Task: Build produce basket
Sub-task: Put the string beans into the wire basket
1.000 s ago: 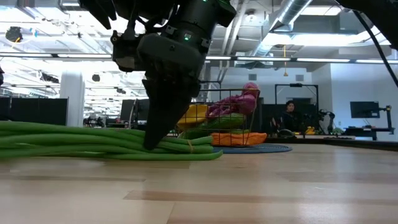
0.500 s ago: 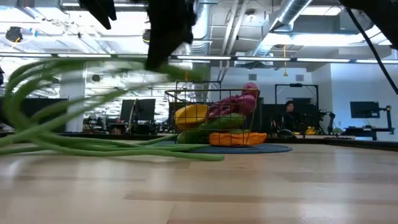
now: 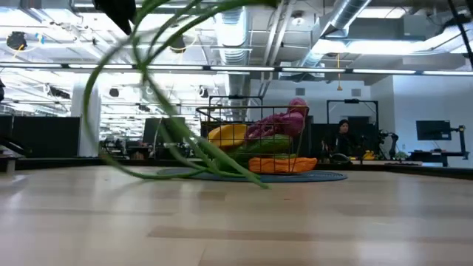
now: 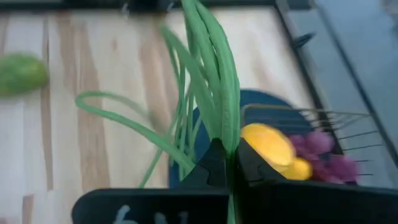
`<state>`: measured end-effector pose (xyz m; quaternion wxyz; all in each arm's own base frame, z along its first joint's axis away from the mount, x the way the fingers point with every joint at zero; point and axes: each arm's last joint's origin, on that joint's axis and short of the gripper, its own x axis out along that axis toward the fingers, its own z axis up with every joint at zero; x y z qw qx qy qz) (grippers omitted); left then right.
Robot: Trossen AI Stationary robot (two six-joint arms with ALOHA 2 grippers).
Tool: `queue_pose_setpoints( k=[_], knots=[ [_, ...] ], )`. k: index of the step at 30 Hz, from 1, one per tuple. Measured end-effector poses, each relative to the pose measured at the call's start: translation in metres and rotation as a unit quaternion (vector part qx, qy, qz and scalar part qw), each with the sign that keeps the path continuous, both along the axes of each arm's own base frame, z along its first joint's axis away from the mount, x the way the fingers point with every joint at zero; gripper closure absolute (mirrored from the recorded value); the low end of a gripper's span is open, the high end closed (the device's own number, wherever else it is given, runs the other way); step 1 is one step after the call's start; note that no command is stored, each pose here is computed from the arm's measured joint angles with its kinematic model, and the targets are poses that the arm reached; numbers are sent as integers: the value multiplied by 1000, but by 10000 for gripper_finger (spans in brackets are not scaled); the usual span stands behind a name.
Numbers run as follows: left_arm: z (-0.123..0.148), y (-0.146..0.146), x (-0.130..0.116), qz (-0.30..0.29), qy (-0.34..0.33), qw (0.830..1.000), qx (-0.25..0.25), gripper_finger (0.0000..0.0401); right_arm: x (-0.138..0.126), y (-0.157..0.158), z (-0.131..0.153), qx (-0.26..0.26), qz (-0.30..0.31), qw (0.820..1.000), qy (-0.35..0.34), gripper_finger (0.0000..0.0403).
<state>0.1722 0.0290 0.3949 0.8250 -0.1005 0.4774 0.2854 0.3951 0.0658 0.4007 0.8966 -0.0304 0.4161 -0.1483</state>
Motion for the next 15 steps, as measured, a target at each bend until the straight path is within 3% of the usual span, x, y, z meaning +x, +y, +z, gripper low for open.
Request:
queue_pose_setpoints(
  k=[6,15],
  knots=[
    [0,0,0,1,-1,1000,0,79,-43,-16,51,-16,-35,996,-77,402],
    [0,0,0,1,-1,1000,0,79,-104,-41,105,-66,-101,978,-167,403]
  ],
)
